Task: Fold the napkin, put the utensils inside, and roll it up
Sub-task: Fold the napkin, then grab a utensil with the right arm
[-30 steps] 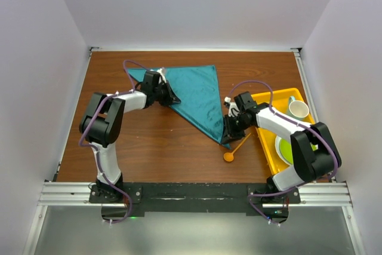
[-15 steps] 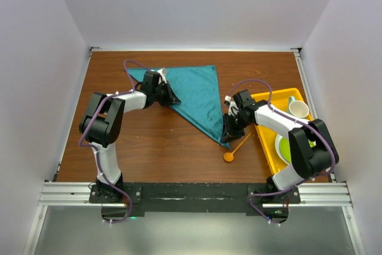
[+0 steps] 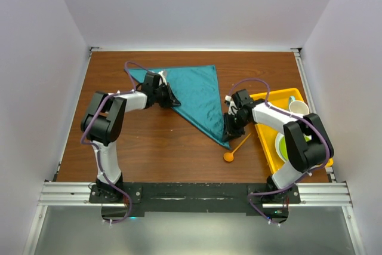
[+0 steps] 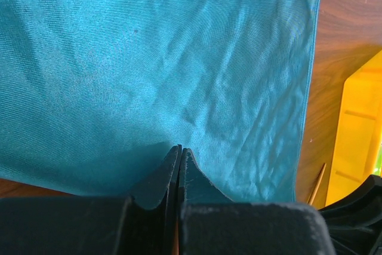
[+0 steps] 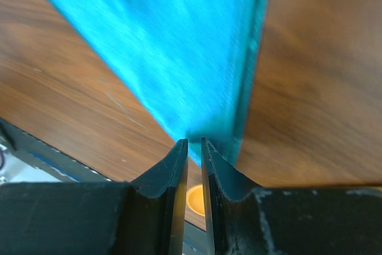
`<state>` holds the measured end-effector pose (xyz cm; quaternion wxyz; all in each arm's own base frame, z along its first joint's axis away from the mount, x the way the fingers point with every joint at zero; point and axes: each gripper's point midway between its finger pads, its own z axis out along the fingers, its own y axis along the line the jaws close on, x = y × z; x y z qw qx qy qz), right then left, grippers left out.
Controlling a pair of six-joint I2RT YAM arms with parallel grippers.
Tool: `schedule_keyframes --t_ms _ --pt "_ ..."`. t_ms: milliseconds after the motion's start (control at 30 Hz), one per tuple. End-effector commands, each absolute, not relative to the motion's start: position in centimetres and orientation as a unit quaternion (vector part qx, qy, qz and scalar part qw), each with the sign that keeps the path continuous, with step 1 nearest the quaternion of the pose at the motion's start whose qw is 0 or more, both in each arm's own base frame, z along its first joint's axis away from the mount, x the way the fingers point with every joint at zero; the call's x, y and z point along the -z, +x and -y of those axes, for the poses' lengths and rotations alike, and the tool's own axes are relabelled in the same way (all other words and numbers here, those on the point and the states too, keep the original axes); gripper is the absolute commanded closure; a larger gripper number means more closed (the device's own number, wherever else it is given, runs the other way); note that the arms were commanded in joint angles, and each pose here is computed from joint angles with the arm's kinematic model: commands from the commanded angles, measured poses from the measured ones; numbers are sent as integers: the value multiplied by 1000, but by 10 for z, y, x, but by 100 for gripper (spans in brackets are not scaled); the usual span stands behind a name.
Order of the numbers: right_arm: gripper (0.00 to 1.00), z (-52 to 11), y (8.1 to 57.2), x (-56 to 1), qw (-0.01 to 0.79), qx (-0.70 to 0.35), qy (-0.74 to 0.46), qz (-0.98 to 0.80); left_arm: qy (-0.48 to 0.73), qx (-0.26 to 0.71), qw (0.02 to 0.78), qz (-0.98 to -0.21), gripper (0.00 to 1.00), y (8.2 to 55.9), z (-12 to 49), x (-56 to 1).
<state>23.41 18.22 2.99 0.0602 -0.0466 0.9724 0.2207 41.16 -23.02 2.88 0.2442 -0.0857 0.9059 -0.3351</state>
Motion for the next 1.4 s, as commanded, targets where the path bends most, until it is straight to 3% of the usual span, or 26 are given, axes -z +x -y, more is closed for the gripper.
schedule_keyframes --t_ms 0,300,633,767,867,1000,1167,1367 --pt "81 -168 224 -29 69 -198 -47 -977 -72 346 250 -901 100 414 232 -28" --pt "80 -180 238 -60 97 -224 -46 -969 -64 347 254 -900 100 419 234 -34" --pt "81 -159 203 -16 57 -189 -20 -980 -71 353 255 -897 100 420 236 -36" --pt "79 -164 213 -32 71 -195 -26 -978 -66 354 268 -893 100 425 236 -51" --pt "67 -168 230 -73 114 -203 -27 -972 -54 350 287 -890 95 431 235 -75" --pt "33 -137 241 -102 153 -117 18 -981 -43 352 312 -882 80 425 234 -115" --pt "25 -97 238 -99 149 -54 94 -983 -29 357 344 -868 69 396 234 -163" --pt "31 -86 228 -87 136 -55 134 -980 -41 376 357 -854 67 336 222 -186"
